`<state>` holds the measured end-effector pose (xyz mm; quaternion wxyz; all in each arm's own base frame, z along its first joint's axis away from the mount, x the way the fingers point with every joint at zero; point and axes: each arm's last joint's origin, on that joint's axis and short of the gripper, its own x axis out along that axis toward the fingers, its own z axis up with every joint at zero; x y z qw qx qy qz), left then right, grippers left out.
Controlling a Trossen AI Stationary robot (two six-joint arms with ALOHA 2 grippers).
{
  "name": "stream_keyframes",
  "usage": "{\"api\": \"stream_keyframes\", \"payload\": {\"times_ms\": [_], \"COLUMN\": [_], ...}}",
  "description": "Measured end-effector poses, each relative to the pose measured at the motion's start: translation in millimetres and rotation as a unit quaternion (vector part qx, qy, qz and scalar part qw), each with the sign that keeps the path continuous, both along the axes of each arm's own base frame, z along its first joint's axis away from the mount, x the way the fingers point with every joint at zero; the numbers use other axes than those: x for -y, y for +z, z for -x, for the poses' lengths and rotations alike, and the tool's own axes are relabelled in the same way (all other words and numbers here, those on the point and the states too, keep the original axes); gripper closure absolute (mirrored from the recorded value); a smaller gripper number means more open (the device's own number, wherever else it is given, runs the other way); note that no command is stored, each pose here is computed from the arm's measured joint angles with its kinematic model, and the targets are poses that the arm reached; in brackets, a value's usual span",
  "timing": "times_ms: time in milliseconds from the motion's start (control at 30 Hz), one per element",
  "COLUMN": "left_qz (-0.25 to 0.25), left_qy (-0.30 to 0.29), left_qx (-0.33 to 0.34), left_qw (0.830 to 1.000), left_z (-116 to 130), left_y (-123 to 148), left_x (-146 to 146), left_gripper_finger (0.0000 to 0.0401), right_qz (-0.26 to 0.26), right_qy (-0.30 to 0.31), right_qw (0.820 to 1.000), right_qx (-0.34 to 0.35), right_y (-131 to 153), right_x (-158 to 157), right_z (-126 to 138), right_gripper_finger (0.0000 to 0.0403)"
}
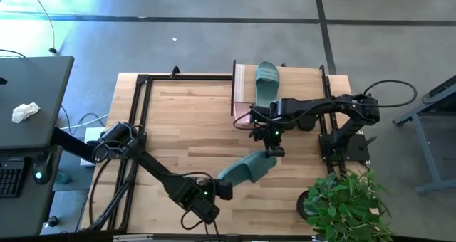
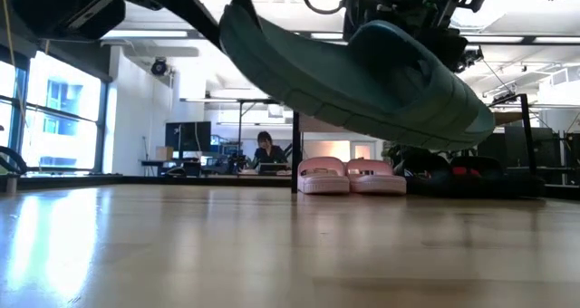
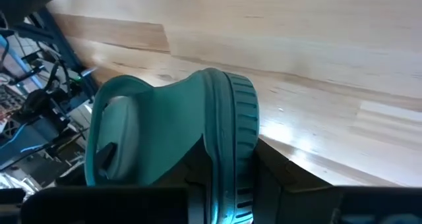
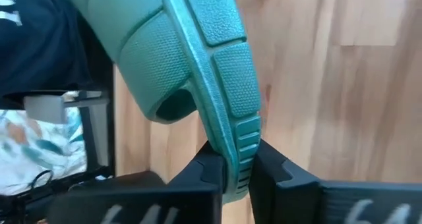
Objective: Pick and place slides into the shelf
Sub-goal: Put the green slipper on the shelf
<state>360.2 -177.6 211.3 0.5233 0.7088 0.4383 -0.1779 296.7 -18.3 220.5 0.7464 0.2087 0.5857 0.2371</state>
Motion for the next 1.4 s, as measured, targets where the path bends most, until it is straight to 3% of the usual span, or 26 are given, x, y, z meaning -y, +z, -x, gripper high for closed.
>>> {"api": "stream_keyframes", "payload": {"times_ms": [300, 700, 833, 967, 1167, 1267, 1400], "left_qz": [0.001, 0.021, 0.014, 0.003, -0.034, -0.047, -0.073], "left_qy": [0.004, 0.0, 0.012, 0.022, 0.064, 0.083, 0.125], "left_qx": [0.008, 0.01, 0.021, 0.032, 0.088, 0.117, 0.176], "left_qw": [1.0, 1.0, 1.0, 0.999, 0.993, 0.989, 0.974], "left_z": [-1.6, -2.5, -2.6, -2.8, 0.9, 3.1, 4.4], "left_y": [0.1, 0.2, 0.7, 1.4, 4.4, 5.8, 8.9], "left_x": [-0.5, 1.4, 0.8, 0.2, 5.3, 8.5, 8.6], "left_gripper_finger": [0.0354, 0.0353, 0.0353, 0.0353, 0.0354, 0.0357, 0.0357], "right_qz": [0.084, 0.094, 0.099, 0.14, 0.208, 0.274, 0.367], "right_qy": [-0.05, -0.067, -0.065, -0.061, -0.063, -0.079, -0.112], "right_qw": [0.995, 0.993, 0.991, 0.985, 0.976, 0.957, 0.915], "right_qx": [-0.019, -0.022, -0.059, -0.075, 0.0, 0.057, 0.124], "right_y": [-2.4, -1.7, 6.3, 26.7, 82.2, 113.5, 146.8], "right_x": [4.9, 6.2, 6.0, 3.4, -7.3, -13.6, -18.9], "right_z": [-2.5, -3.0, 2.7, 3.6, 10.3, 22.8, 47.2], "right_gripper_finger": [0.0291, 0.0179, 0.0173, 0.0186, 0.0208, 0.0215, 0.0222]}}
